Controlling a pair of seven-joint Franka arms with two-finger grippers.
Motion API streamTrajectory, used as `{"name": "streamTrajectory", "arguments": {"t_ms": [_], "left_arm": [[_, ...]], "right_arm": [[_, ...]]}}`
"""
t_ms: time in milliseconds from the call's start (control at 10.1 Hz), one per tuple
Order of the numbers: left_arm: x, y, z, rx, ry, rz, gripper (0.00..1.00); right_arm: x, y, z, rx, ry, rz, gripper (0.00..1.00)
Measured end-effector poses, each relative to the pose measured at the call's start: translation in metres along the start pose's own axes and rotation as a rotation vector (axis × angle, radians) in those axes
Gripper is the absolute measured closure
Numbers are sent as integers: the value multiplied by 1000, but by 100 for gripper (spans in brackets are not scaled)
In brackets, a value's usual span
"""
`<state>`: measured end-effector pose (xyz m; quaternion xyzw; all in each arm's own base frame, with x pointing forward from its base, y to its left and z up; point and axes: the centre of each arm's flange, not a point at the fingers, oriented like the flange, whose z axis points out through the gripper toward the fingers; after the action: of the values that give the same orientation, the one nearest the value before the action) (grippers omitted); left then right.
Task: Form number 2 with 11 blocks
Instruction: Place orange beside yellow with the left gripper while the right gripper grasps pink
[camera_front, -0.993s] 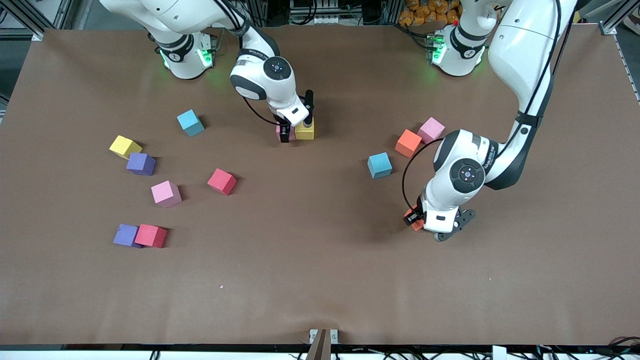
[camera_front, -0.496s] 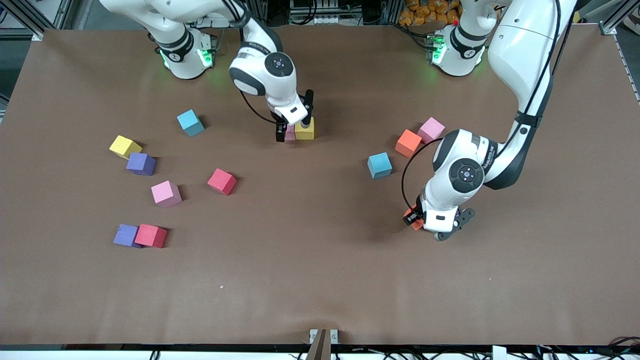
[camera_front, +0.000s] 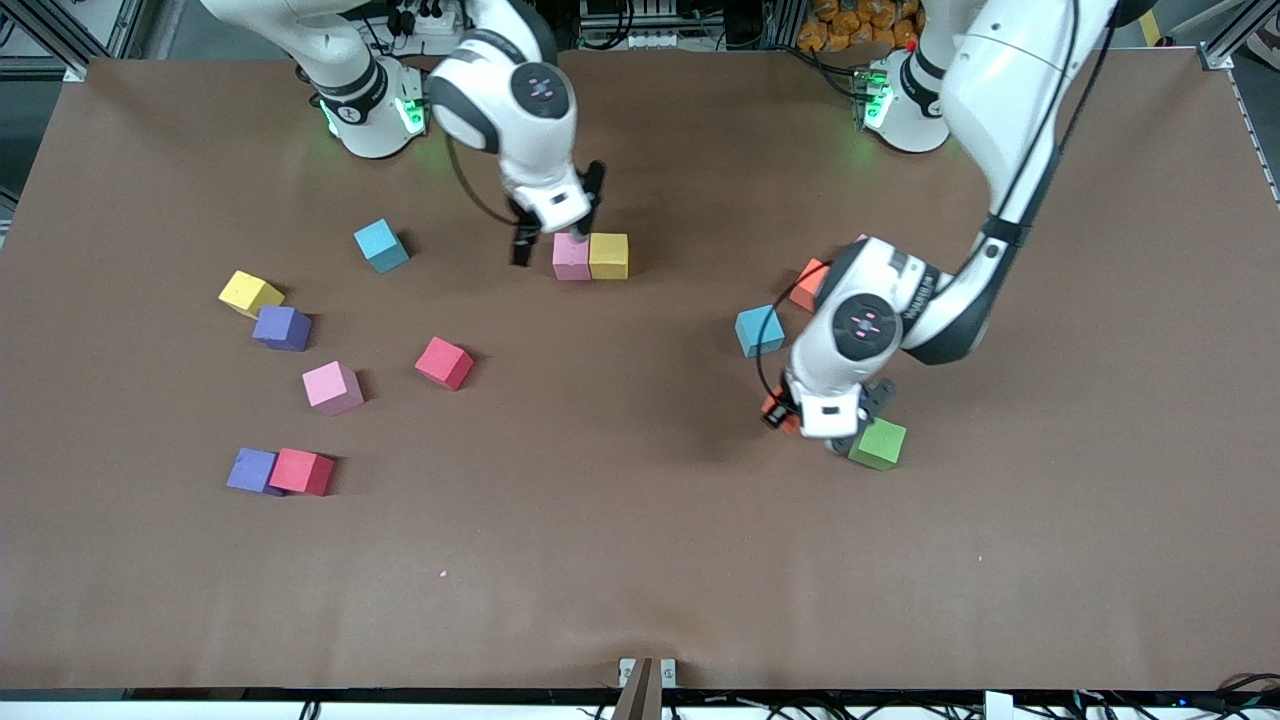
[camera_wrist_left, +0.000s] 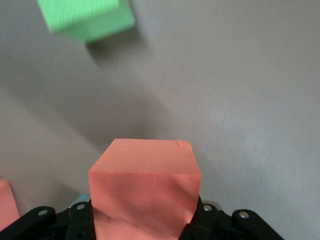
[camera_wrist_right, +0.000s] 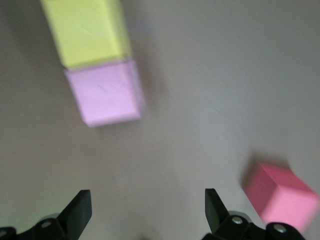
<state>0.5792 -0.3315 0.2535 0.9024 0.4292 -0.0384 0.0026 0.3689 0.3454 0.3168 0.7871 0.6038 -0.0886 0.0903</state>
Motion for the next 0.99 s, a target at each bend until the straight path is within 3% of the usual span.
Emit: {"name": "streamTrajectory", "arguments": {"t_ms": [199, 496, 695, 993], "left_arm": [[-47, -2, -4, 35, -24, -92, 38], [-132, -34, 5, 100, -43, -247, 38], [-182, -49, 3, 89, -56, -363, 39], [-217, -54, -5, 58, -67, -599, 39]], "right_arm": [[-41, 59, 0, 10, 9, 131, 0], [-78, 116, 7, -10, 96, 247, 0], [-103, 149, 27, -4, 149, 292, 0], [-127, 187, 84, -15, 166, 280, 0]]}}
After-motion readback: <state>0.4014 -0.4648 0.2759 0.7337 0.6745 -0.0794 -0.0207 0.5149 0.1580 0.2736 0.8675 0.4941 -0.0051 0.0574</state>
